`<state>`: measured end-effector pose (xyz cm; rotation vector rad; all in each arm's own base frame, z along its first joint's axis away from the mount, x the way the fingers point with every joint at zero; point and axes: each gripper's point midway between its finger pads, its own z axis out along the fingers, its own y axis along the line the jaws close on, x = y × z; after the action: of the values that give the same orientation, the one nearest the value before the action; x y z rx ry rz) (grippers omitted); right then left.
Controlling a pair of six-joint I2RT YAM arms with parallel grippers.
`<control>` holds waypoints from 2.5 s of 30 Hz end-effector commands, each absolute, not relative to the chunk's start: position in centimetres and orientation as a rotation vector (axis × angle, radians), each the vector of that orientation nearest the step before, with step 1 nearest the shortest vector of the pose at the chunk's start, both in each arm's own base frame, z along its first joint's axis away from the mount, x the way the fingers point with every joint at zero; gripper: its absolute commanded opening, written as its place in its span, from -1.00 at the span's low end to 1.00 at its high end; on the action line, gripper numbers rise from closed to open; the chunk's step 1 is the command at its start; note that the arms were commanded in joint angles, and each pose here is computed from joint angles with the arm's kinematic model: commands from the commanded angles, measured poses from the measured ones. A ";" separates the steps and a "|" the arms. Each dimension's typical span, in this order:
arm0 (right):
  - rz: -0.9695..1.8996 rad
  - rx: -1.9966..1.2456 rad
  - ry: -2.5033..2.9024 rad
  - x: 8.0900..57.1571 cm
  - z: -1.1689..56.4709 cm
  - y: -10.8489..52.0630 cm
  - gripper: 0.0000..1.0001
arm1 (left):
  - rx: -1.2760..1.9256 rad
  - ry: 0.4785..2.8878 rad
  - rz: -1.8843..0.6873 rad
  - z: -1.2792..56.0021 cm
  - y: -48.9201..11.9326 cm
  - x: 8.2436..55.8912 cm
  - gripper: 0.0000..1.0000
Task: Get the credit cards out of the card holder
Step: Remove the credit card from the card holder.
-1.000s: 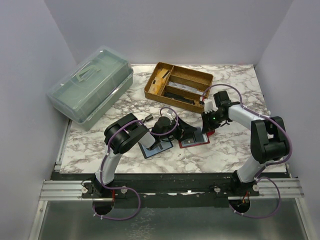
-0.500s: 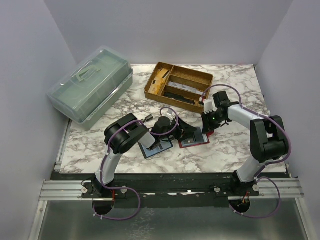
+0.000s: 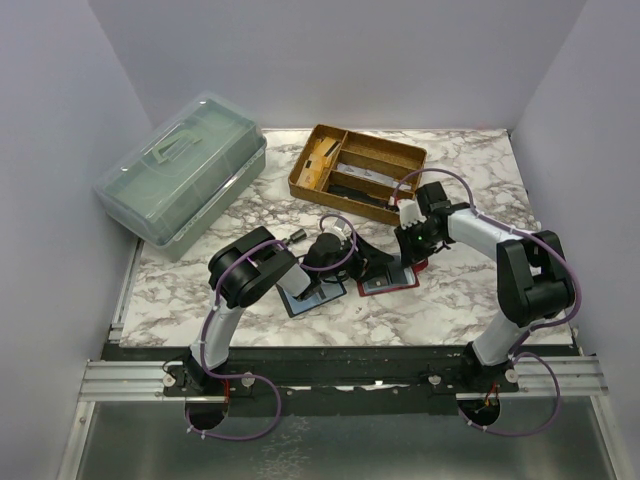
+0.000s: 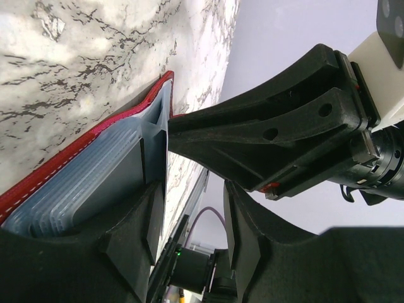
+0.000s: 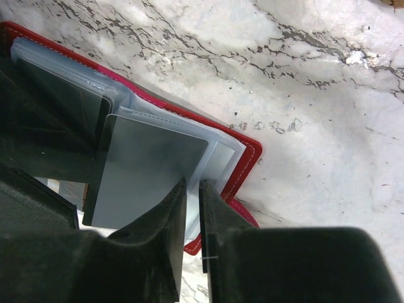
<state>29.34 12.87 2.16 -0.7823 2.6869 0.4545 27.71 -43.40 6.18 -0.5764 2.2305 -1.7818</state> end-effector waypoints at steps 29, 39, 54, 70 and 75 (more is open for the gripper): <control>0.213 -0.813 2.738 28.6 -1.4 11.9 -0.69 | -0.661 2.370 -1.636 1.4 -42.1 26.8 -0.03; 0.312 -0.839 2.768 27.3 -2.2 13.4 -0.33 | -0.664 2.372 -1.637 1.3 -42.1 26.8 -0.03; 0.458 -0.803 2.766 27.2 -0.9 15.3 -0.09 | -0.681 2.384 -1.623 0.7 -41.8 26.6 -0.11; 0.471 -0.765 2.710 27.9 0.9 14.8 0.06 | -0.703 2.405 -1.593 0.1 -41.2 26.2 -0.82; 0.421 -0.711 2.675 29.0 2.1 13.3 0.11 | -0.702 2.405 -1.580 0.1 -41.0 26.2 -0.95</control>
<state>29.63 14.10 2.47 -0.7477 2.6584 0.4065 27.16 -42.46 4.21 -0.6212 2.2886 -1.7289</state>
